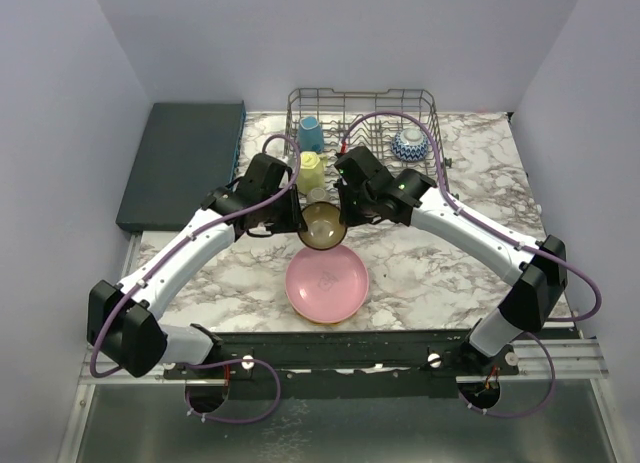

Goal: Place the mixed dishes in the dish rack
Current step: Turn the bowl upside down on the dish rack.

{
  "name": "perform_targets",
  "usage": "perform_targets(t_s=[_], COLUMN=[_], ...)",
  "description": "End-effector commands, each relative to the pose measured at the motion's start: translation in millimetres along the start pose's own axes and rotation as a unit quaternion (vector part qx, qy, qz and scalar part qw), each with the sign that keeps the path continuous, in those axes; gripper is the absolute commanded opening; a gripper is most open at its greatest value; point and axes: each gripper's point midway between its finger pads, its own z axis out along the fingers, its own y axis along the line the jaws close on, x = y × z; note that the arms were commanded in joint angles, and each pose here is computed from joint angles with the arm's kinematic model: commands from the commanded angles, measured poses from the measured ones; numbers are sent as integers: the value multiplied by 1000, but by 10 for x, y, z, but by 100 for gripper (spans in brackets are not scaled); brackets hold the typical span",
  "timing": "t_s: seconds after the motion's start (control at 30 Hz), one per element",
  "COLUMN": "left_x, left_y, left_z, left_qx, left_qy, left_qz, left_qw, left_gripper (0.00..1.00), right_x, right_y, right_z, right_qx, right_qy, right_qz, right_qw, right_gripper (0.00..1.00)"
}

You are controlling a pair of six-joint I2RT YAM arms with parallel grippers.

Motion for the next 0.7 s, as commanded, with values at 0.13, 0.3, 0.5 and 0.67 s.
perform_targets(t_s=[0.13,0.3,0.5,0.67], left_x=[87,84,69,66], left_y=[60,54,33,-17], left_z=[58,42,18,-9], left_qx=[-11,-9,-5,9], left_qy=[13,11,7,5], left_qz=[5,5,6,8], left_qw=[1000,1000,1000,1000], left_gripper=[0,0,0,0], right_x=[-219,-248,-253,-231], right_y=[105,110,90,67], right_z=[-107,-168,-237,-295], right_qx=[-13,-22,-25,-26], right_qy=[-42,-59,-70,-74], right_qz=[15,19,24,27], right_qw=[999,998,997,997], right_gripper=[11,39,53,60])
